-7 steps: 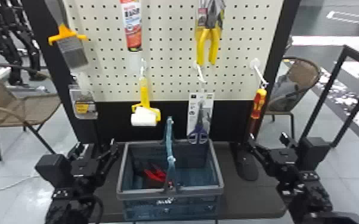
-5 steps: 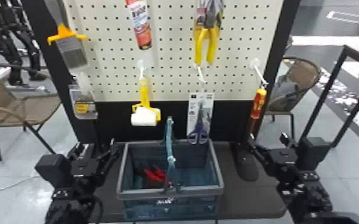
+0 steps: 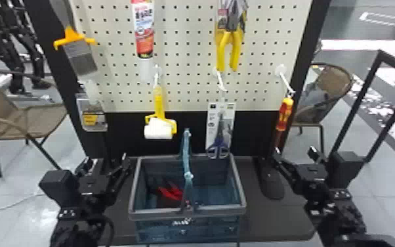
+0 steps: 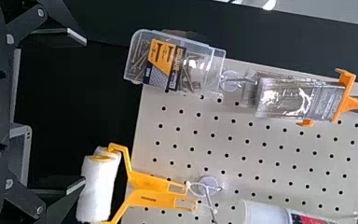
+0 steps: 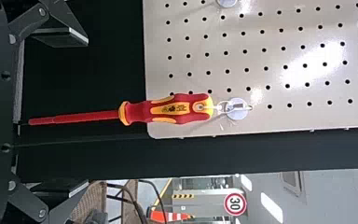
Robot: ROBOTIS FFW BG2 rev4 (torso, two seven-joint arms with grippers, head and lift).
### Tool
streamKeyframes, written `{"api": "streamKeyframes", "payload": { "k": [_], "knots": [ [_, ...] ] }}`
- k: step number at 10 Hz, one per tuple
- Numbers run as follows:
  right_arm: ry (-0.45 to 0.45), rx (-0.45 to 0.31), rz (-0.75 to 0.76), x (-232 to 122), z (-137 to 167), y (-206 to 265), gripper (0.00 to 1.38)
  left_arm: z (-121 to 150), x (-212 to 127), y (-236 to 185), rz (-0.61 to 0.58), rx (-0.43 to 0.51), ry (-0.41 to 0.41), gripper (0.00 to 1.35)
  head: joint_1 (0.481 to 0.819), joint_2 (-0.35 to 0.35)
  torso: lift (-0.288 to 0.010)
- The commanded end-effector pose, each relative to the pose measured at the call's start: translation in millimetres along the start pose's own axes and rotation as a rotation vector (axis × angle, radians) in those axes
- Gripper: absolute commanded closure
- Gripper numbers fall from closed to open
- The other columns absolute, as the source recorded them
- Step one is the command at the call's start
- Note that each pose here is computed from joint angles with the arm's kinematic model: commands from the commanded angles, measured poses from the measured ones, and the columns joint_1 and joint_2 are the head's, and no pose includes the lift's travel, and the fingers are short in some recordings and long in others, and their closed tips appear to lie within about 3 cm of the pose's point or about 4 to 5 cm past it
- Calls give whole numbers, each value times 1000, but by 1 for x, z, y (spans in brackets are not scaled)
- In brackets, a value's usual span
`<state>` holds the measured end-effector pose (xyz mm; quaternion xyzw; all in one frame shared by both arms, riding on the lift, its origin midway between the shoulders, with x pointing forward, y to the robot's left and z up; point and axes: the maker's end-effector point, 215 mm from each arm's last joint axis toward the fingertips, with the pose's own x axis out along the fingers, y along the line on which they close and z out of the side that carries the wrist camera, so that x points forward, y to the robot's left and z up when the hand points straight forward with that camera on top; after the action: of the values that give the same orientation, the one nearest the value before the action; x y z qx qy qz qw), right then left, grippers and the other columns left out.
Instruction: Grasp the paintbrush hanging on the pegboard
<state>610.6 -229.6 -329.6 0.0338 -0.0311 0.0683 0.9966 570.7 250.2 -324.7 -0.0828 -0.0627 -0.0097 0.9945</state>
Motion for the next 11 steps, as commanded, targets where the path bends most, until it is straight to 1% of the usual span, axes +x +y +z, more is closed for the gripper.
{"api": "streamKeyframes", "payload": {
  "k": [1, 4, 5, 7, 9, 10, 11],
  "knots": [
    [0, 1, 0, -1, -1, 0, 223, 12, 1, -2, -3, -6, -8, 245, 549, 0, -100],
    [0, 4, -1, -1, -1, -1, 223, 64, 4, 5, -7, -3, -29, 245, 549, 0, -100],
    [0, 2, -1, -1, -1, -1, 223, 88, 7, 12, -19, 4, -28, 245, 549, 0, -100],
    [2, 1, -1, -2, -1, -2, 223, 140, 14, 29, -87, -5, -42, 245, 549, 0, -100],
    [-1, -1, 0, -1, 0, -1, 223, 175, 26, 42, -165, -12, -56, 239, 549, 0, -100],
    [-1, -1, 0, -1, 0, -1, 223, 190, 32, 39, -205, -19, -64, 239, 549, 0, -100],
    [-3, -1, 0, -1, 1, -1, 223, 206, 37, 33, -252, -48, -76, 239, 549, 0, -100]
  ]
}}
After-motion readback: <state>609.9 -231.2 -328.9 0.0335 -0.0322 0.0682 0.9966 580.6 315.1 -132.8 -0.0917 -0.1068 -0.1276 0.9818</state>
